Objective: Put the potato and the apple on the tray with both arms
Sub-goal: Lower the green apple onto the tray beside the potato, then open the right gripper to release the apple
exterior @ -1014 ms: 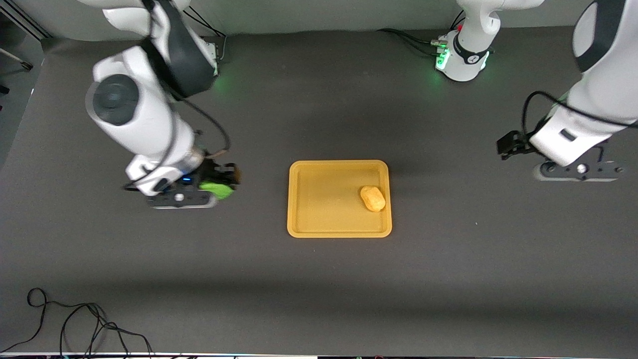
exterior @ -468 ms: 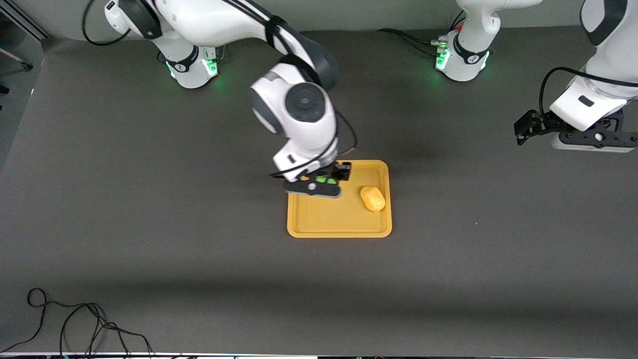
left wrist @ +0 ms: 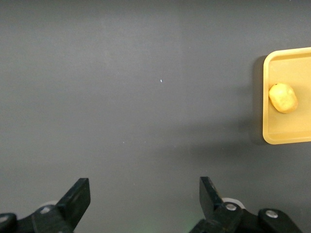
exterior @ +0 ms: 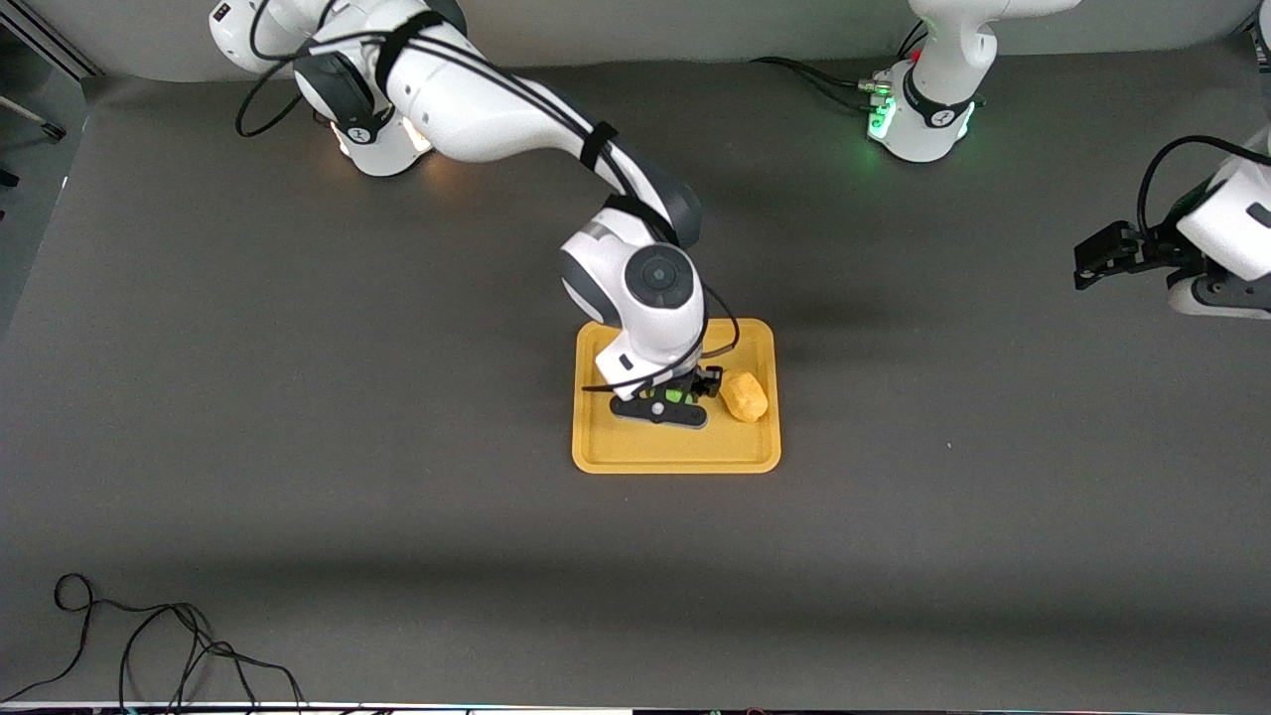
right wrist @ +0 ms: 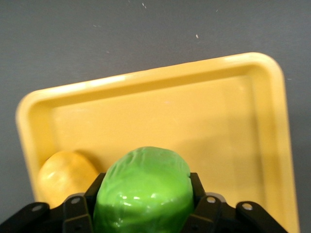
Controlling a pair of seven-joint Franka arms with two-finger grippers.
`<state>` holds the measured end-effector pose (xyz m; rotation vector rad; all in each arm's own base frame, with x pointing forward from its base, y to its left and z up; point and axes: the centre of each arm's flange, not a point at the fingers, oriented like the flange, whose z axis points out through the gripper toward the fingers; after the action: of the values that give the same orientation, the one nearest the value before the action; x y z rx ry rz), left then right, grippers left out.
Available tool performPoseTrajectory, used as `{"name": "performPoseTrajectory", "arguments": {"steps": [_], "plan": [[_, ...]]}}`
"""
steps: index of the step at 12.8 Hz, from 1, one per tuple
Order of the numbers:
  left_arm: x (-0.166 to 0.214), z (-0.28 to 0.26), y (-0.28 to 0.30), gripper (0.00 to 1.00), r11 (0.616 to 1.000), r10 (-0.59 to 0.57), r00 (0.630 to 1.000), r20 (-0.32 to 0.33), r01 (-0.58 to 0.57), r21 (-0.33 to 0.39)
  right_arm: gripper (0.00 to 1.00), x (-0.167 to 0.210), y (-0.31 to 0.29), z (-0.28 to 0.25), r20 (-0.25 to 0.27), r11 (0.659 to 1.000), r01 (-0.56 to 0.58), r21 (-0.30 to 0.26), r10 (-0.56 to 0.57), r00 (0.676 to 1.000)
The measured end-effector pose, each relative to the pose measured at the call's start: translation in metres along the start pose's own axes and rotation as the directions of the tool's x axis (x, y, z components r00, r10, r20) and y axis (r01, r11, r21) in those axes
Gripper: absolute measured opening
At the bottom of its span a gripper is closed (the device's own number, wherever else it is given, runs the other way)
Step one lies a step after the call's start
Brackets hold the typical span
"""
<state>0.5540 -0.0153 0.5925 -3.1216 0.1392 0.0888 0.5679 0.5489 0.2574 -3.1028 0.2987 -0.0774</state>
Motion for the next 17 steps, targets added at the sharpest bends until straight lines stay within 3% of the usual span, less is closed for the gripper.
{"name": "performPoseTrajectory", "arguments": {"steps": [5,9,11,12,14,17], "plan": [[0.018,0.003,0.000,1.00,1.000,0.003,1.000,0.001,-0.003,-0.006,0.71,0.000,0.008,0.055,-0.050,0.999,0.034,-0.033,-0.036,0.998],[0.020,0.004,0.001,1.00,1.000,0.006,1.000,0.000,-0.006,-0.008,0.71,0.000,0.011,0.063,-0.054,0.999,0.035,-0.032,-0.036,0.998],[0.020,0.004,0.001,1.00,1.000,0.006,1.000,0.002,-0.006,-0.008,0.88,0.001,0.010,0.060,-0.061,0.999,0.034,-0.023,-0.036,0.998],[0.021,0.005,0.001,1.00,1.000,0.005,1.000,0.002,-0.005,-0.008,0.99,0.003,0.009,0.052,-0.067,0.999,0.034,-0.015,-0.034,0.997],[0.021,0.005,0.001,1.00,1.000,0.005,1.000,0.003,-0.005,-0.009,1.00,0.006,0.008,0.004,-0.055,0.999,0.025,-0.037,-0.027,0.998],[0.021,0.006,0.000,1.00,1.000,0.004,1.000,0.005,-0.004,-0.009,1.00,0.006,0.020,-0.132,-0.047,0.999,0.001,-0.053,-0.004,0.999]]}}
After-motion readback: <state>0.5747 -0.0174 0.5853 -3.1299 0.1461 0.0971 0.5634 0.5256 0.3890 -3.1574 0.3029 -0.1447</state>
